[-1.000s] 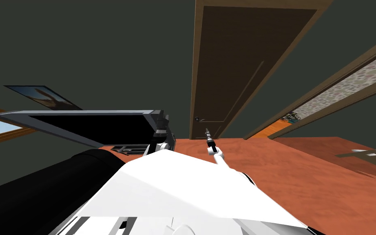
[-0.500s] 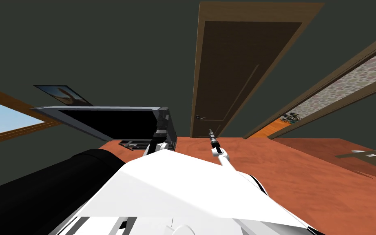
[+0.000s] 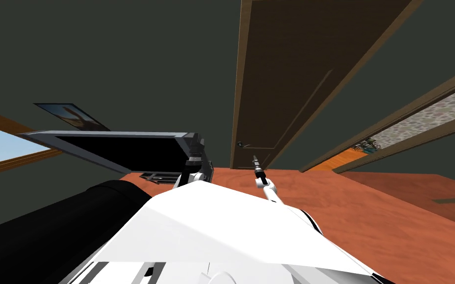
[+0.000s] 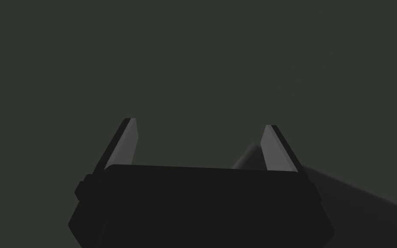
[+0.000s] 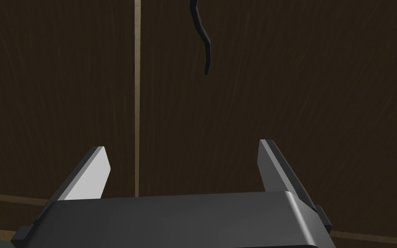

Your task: Pull the door open

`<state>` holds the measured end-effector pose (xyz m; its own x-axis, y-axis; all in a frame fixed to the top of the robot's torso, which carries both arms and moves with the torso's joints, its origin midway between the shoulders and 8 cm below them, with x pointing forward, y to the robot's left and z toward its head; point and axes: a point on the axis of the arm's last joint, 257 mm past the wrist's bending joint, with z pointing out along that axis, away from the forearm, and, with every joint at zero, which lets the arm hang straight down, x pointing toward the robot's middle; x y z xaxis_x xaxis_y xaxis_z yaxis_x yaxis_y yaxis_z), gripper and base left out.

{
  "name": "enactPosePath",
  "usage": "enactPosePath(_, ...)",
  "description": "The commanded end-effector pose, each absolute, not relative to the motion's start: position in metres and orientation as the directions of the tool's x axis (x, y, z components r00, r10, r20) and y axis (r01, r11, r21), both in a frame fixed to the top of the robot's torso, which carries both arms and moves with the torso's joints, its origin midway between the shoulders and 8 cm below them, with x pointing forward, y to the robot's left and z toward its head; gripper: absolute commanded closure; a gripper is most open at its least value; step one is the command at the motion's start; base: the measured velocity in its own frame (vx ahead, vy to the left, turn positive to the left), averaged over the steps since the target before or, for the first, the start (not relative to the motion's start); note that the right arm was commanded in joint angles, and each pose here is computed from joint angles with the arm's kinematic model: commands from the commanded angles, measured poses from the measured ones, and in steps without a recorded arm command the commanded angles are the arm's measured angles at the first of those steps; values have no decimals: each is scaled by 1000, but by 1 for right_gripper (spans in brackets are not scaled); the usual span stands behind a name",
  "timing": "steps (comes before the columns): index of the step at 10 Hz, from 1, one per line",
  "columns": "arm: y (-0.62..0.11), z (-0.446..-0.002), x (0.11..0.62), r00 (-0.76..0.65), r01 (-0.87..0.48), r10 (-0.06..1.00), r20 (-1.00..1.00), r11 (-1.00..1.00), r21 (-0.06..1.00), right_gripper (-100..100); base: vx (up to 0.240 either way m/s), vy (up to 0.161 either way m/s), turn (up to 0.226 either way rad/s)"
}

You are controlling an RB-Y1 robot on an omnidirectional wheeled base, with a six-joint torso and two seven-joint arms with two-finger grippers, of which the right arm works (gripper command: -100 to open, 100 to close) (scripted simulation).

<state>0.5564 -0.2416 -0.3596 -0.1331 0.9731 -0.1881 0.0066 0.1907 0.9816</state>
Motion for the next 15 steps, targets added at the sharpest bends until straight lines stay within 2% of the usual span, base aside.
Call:
enactPosePath(1,-237,-358,557,-135,3,975,-177,179,984,-100,187,41,33)
enactPosePath(8,-210,-356,557,-145,-7,981,-128,129,992,-100,192,48,34)
enactPosePath(15,-200,-355,557,-149,-10,983,-111,111,994,-100,91,23,26)
